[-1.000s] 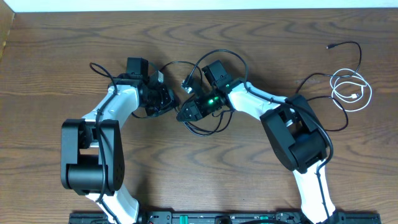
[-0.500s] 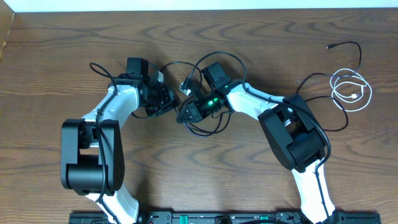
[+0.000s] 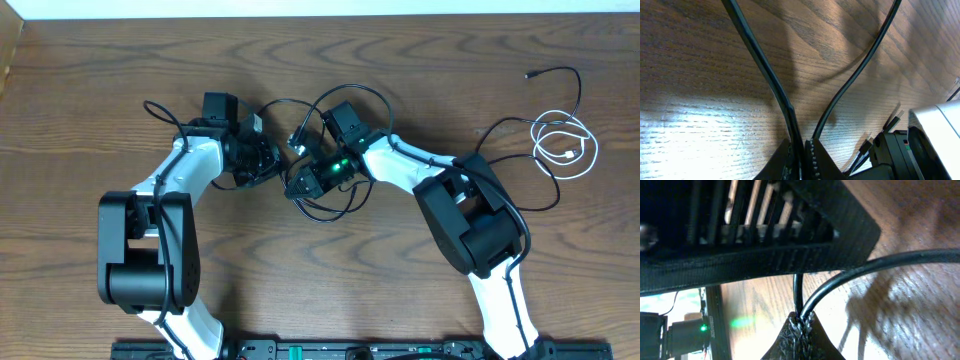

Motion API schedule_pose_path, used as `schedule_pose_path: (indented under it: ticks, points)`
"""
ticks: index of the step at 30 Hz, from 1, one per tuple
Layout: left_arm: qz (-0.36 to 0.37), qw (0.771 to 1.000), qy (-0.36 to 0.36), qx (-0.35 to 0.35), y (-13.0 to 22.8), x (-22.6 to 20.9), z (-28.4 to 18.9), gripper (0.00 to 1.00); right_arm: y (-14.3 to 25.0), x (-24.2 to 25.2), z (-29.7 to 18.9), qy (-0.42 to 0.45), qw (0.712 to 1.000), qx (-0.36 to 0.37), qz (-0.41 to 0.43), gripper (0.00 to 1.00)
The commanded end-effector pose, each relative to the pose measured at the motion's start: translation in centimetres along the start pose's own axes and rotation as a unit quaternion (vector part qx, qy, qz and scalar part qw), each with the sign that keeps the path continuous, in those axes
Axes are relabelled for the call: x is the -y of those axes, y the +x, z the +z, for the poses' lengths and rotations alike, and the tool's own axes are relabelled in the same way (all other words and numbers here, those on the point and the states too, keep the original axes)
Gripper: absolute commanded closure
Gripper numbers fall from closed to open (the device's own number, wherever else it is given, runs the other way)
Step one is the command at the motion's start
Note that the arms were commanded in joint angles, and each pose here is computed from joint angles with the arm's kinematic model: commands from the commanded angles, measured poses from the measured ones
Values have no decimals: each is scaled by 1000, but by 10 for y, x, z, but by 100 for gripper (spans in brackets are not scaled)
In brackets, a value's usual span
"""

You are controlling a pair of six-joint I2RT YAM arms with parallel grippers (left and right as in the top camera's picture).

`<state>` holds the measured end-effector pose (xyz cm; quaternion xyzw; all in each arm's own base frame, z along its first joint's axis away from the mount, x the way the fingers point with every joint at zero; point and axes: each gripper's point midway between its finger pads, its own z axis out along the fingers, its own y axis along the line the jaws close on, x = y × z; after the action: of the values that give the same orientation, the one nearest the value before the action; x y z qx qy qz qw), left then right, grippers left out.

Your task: Untangle cables

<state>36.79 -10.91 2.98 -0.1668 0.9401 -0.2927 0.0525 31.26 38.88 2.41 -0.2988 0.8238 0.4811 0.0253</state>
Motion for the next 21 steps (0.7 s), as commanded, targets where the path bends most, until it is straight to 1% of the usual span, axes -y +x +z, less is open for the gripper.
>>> schedule_pose_path:
  ticks: [1,2,3,6,9,11,12,14,17,18,21]
  points:
    - [-3,1000,2,-9,4,-3,3,87,5,7,6,12,1000,-6,12,99]
    - [-3,1000,2,-9,4,-3,3,83,5,7,6,15,1000,-6,12,99]
    - [-3,1000,2,-9,4,-3,3,83,5,7,6,15,1000,-6,12,99]
    - [-3,1000,2,-9,4,-3,3,68,5,7,7,15,1000,-6,11,99]
    - [-2,1000,-7,-3,1,-6,3,41,5,6,7,14,1000,-7,11,99]
    - [-2,1000,-18,3,-1,-10,3,26,5,6,8,14,1000,-7,10,99]
    - [-2,1000,-22,5,-1,-11,3,22,5,6,8,15,1000,-7,10,99]
    - [-2,1000,-25,7,-2,-12,3,16,6,7,8,17,1000,-8,10,99]
    - [-2,999,-40,14,-5,-17,2,13,6,7,8,18,1000,-9,9,99]
    - [-3,999,-47,18,-6,-20,2,9,7,7,8,20,1000,-10,10,99]
    - [-19,998,-49,24,-10,-25,-1,6,10,14,8,37,999,-13,16,99]
